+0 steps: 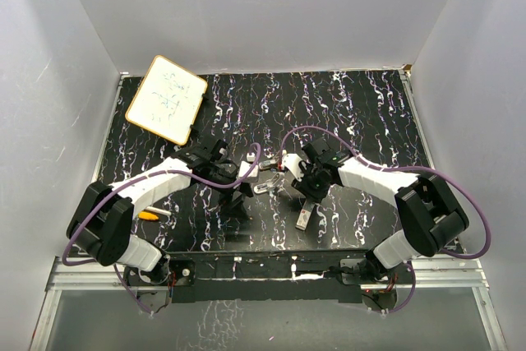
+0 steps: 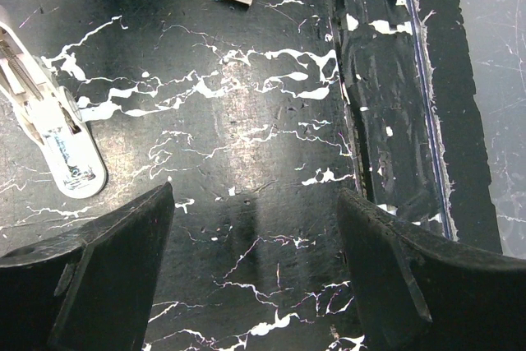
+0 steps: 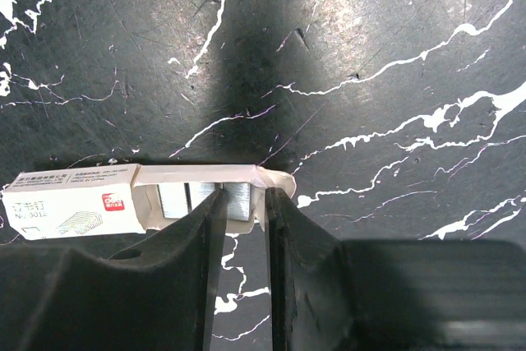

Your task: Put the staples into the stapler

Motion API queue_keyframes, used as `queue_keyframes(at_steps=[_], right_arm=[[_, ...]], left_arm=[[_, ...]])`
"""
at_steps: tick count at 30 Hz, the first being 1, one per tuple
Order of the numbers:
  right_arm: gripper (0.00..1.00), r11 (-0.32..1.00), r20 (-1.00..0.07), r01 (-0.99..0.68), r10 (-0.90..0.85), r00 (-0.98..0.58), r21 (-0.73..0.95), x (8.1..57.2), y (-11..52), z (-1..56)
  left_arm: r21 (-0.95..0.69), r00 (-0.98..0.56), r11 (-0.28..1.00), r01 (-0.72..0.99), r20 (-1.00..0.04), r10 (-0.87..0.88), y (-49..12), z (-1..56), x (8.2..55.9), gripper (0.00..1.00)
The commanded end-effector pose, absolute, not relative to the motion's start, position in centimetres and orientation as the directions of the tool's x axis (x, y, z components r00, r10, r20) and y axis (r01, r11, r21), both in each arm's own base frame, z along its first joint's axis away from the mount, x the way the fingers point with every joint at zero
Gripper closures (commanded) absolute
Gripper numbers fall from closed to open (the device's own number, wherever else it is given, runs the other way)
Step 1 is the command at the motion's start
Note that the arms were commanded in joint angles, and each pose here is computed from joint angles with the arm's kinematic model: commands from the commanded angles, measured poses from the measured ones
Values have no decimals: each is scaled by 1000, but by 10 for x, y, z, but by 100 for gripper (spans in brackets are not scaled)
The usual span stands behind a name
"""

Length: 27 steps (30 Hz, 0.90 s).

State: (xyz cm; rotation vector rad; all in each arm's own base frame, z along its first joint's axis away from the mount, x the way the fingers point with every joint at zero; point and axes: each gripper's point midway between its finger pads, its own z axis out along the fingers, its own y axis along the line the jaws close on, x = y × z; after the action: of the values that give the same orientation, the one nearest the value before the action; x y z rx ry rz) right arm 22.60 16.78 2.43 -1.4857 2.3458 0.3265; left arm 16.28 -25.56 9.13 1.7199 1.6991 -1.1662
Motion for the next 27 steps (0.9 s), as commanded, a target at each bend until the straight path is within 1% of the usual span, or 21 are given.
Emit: queue_keyframes(at_steps=[1, 5, 8, 17, 27], right_arm=[[73, 424, -412, -906, -827, -382, -11, 226, 167, 25], [72, 410, -409, -912, -834, -371, -10, 224, 168, 25], [69, 395, -411, -919, -837, -361, 2, 219, 170, 26], [69, 384, -397, -923, -849, -348, -13, 218, 167, 23], [79, 394, -421, -919, -832, -362, 12, 220, 176, 34]], left_arm=[[-199, -76, -182, 963, -849, 523, -258, 109, 158, 21], [-199, -76, -182, 963, -849, 523, -258, 109, 158, 21], [-197, -75, -183, 963, -849, 523, -258, 109, 158, 21], [-194, -72, -185, 963, -851, 521, -259, 110, 158, 21], [-193, -71, -184, 964, -849, 523, -257, 109, 157, 21]])
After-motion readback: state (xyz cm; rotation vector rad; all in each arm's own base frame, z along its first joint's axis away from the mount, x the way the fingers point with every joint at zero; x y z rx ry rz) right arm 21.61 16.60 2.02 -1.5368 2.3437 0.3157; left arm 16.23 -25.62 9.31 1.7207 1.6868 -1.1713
